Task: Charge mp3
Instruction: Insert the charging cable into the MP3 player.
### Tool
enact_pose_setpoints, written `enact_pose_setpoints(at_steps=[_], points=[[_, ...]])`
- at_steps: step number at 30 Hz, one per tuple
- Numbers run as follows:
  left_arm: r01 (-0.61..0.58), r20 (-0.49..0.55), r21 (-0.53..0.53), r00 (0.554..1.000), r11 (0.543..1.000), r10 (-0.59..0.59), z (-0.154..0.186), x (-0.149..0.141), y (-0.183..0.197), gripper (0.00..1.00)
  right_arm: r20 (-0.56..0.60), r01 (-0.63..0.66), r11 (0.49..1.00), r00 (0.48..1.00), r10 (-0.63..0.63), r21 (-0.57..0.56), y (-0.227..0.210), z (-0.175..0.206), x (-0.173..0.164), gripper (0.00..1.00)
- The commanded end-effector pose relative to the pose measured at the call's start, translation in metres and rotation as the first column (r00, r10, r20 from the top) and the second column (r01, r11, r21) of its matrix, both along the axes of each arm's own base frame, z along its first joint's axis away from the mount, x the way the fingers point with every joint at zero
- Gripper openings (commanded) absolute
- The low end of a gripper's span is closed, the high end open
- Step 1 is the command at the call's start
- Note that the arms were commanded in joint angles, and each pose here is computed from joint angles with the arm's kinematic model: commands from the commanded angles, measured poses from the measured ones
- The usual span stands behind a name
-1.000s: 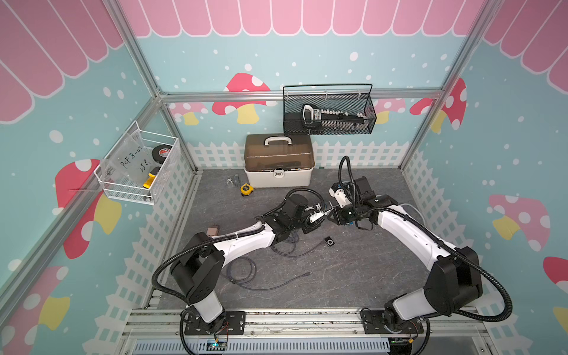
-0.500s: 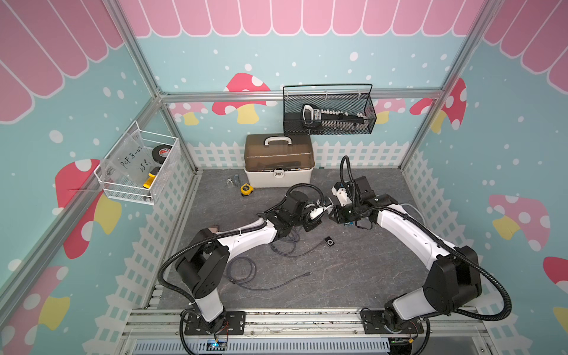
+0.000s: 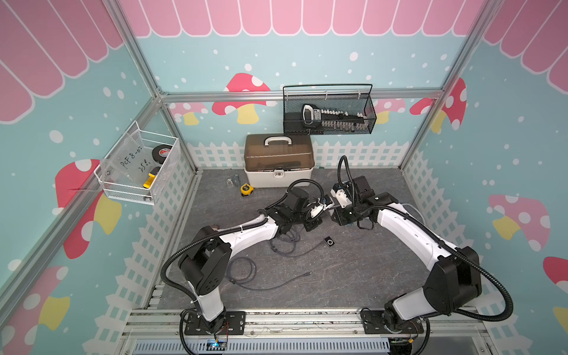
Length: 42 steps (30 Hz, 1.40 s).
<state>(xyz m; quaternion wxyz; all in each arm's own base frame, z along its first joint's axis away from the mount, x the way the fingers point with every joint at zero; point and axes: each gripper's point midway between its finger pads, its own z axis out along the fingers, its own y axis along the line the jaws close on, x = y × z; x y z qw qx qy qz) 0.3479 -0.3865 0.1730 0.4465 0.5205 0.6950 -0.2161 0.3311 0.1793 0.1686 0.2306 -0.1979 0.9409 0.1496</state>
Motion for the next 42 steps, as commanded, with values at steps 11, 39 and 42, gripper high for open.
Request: enact_pose_setpoints(at_steps=[11,39,42], points=[[0.016,0.038,-0.098,0.999,0.995,-0.013,0.011,0.004,-0.036,0.00,-0.007,-0.200,0.927,0.977,0.213,0.317,0.078,0.041,-0.022,0.07],[0.070,0.208,-0.138,0.977,0.988,-0.041,0.026,0.001,0.006,0.00,0.030,-0.120,0.991,0.993,0.118,0.062,0.024,0.030,-0.004,0.54],[0.088,0.245,-0.182,0.969,0.979,-0.042,0.036,-0.002,0.005,0.00,0.031,-0.095,0.995,0.995,0.094,0.027,0.016,0.025,-0.003,0.55]])
